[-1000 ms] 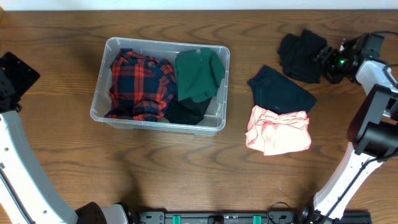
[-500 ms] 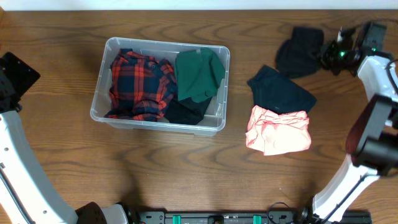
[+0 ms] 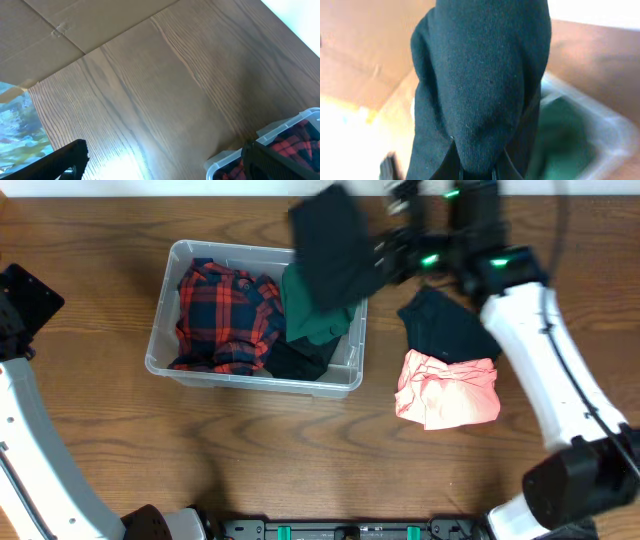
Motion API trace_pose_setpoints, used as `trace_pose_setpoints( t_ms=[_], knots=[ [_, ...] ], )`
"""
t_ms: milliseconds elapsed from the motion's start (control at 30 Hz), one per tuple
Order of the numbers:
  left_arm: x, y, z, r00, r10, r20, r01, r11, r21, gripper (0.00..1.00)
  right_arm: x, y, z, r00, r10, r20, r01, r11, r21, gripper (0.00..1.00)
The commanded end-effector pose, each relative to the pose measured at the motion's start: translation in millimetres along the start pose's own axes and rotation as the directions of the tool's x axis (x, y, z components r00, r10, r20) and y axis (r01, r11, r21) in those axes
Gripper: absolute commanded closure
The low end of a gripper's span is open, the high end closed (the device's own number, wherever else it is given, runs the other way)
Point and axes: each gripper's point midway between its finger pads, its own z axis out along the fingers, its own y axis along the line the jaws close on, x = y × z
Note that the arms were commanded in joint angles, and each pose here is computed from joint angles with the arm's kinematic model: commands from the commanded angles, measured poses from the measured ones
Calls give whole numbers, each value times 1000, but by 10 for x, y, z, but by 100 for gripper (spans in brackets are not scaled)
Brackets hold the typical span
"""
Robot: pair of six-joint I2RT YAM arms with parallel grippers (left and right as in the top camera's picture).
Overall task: Pack container
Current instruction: 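Carry the black garment with the right gripper and lower it into the bin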
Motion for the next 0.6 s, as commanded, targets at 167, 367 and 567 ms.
trace_pose_setpoints(
  t_ms=[167,367,567],
  knots=[
    [-17,23,7,1000,-5,2,5,1000,-12,2,911,359,522,933,-209,-294,160,970,-181,99],
    [-17,23,7,1000,-5,2,5,1000,-12,2,1355,-139,814,883,-99,-459,95,995,-32,99],
    [-18,22,7,1000,-5,3,5,1000,-12,2,1712,-903,1038,837,61,-544,76,971,226,99]
  ],
)
